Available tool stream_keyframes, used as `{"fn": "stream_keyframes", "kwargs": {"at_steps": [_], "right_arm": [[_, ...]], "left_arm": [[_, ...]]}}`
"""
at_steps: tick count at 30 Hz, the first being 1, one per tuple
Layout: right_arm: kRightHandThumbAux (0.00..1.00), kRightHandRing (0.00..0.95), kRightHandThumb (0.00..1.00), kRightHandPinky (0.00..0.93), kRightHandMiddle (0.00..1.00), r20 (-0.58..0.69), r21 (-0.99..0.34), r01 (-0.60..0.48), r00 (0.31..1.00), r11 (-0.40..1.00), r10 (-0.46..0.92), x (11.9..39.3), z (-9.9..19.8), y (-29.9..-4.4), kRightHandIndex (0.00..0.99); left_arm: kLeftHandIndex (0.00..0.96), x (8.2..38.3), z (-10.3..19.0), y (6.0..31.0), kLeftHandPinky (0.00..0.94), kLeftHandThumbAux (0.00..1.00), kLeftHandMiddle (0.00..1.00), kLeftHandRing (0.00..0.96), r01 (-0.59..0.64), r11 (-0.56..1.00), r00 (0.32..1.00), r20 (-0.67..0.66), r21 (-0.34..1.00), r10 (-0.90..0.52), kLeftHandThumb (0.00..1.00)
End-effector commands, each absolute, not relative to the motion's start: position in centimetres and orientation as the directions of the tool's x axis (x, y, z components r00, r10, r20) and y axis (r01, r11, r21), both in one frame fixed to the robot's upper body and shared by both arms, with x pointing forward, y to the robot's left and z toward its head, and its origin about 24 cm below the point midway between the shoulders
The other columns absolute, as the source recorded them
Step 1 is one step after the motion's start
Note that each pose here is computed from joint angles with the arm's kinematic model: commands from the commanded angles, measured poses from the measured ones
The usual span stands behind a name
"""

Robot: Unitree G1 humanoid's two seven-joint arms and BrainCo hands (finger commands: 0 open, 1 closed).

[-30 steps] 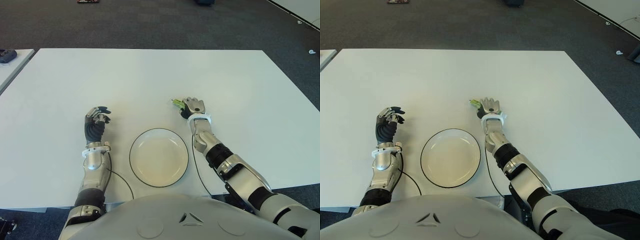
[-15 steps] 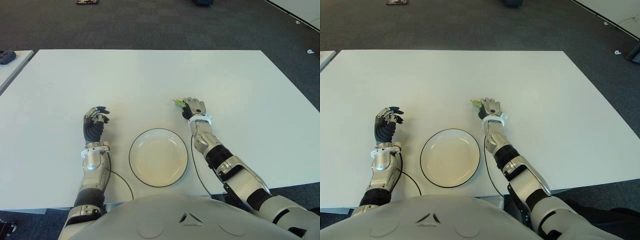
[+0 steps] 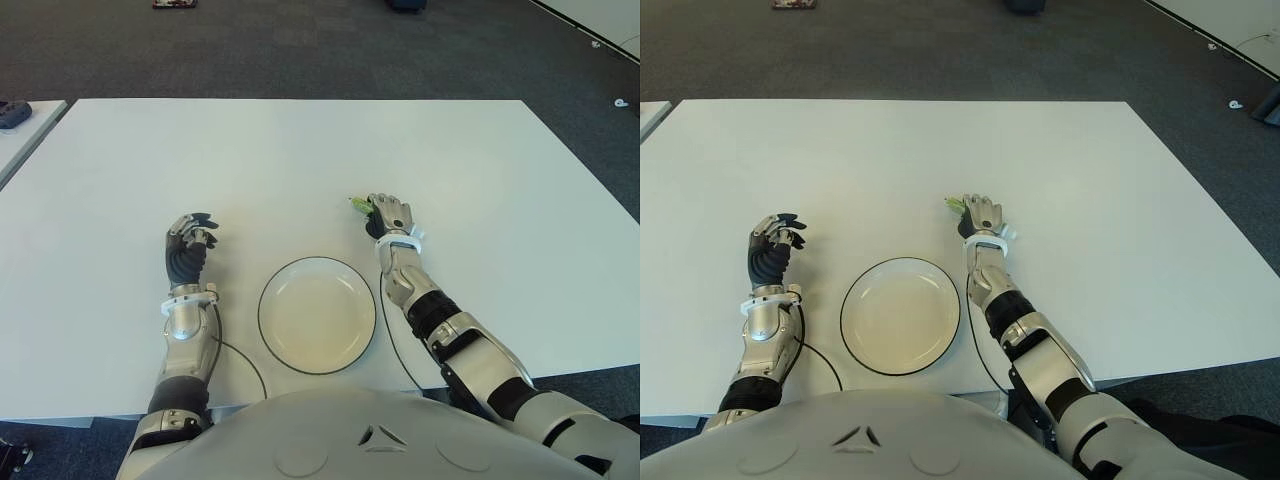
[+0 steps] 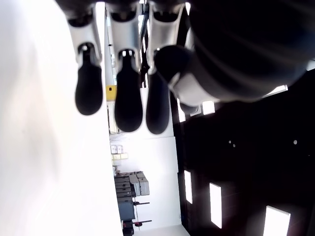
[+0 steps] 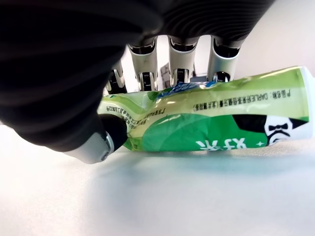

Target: Put the toothpaste on the table into the plate.

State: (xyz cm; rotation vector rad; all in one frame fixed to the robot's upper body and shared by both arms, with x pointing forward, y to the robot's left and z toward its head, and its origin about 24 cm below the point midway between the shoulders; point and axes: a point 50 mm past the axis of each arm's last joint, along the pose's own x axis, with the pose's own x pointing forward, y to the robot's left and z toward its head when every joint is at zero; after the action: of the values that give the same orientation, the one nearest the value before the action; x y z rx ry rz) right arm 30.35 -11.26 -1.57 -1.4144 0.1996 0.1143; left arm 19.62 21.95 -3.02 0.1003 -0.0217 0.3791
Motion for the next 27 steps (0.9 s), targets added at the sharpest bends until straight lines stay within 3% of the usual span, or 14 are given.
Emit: {"fn": "stream_keyframes", "kwargs": {"at_steps": [1, 17, 27], "right_arm": [[0.708, 0.725, 0.711, 0.739, 0.732, -0.261, -0.949, -0.244, 0.964, 0.198, -0.061, 29.3, -3.2, -11.7, 0.438], [0.713, 0.765, 0.710, 0.794, 0.760, -0.102, -0.943, -0.068, 0.991, 0.325, -0.092, 29.3, -2.6, -12.0, 0.438], [0.715, 0.809, 0.713, 0.847, 0.793, 0.002, -0.869, 0.047, 0.996, 0.493, -0.092, 29.2, -1.8, -12.1, 0.440]], "left_arm": [[0.406, 18.8, -4.1, 21.8, 0.615, 0.677, 0.509, 0.640, -0.360, 0.928, 0.932, -0.019, 0.100, 0.363, 0.835], [0.406, 18.8, -4.0, 21.8, 0.592, 0.678, 0.501, 0.623, -0.358, 0.928, 0.932, -0.014, 0.103, 0.361, 0.835], [0.403, 18.9, -4.0, 21.9, 0.619, 0.678, 0.509, 0.637, -0.352, 0.930, 0.935, -0.012, 0.101, 0.355, 0.835]]}}
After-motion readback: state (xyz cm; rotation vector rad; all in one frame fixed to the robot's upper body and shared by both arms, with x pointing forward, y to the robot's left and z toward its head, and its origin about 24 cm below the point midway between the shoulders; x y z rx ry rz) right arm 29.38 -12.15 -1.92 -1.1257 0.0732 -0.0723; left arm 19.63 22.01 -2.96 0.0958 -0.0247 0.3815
